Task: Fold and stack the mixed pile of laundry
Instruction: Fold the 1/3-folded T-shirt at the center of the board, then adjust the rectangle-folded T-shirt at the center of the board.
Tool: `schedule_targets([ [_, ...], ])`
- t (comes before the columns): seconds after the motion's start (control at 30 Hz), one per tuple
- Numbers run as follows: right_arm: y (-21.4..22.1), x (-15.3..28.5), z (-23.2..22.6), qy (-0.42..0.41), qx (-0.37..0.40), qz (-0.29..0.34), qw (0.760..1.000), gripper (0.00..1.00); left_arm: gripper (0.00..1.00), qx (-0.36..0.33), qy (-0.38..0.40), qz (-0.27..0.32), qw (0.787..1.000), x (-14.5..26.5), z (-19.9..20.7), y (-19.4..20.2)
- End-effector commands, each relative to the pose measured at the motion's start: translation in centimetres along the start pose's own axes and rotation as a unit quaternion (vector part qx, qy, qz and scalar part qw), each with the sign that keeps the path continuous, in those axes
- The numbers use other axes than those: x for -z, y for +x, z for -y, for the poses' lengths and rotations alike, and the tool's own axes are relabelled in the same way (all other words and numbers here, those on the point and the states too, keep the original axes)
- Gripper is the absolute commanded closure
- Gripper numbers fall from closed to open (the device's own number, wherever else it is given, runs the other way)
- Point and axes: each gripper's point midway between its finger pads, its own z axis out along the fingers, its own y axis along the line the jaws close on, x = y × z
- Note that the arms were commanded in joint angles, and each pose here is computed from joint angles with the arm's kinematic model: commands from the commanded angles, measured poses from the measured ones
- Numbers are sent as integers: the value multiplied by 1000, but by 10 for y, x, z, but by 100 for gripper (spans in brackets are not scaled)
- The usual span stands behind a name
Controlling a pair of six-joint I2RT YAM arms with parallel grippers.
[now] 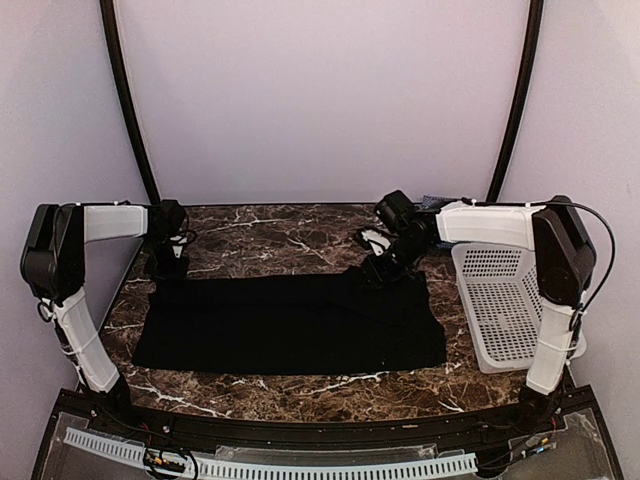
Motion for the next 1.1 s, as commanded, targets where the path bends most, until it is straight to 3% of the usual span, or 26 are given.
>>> schedule_targets([
  [0.0, 32, -3, -16, -30, 12, -31, 999, 59, 67, -14, 7, -2, 1000, 22, 2, 21],
  [0.1, 57, 1, -20, -44, 11, -52, 998, 61, 68, -21, 8, 22, 1000, 38, 6, 16],
  [0.2, 58, 23, -15, -33, 8, -34, 999, 61, 66, -21, 38, 99, 994, 75, 14, -1],
  [0.37, 24, 72, 29, -1, -45, 59, 997, 59, 57, -12, 105, 238, 965, 139, 28, -29],
  [0.5, -6, 83, 61, 27, -57, 88, 994, 60, 55, -10, 148, 294, 944, 167, 39, -43],
  [0.73, -35, 50, 84, 48, -42, 65, 996, 62, 54, -6, 176, 303, 936, 176, 48, -51],
  [1.07, -29, 0, 102, 46, -38, 10, 998, 59, 54, -10, 183, 301, 936, 173, 53, -49],
])
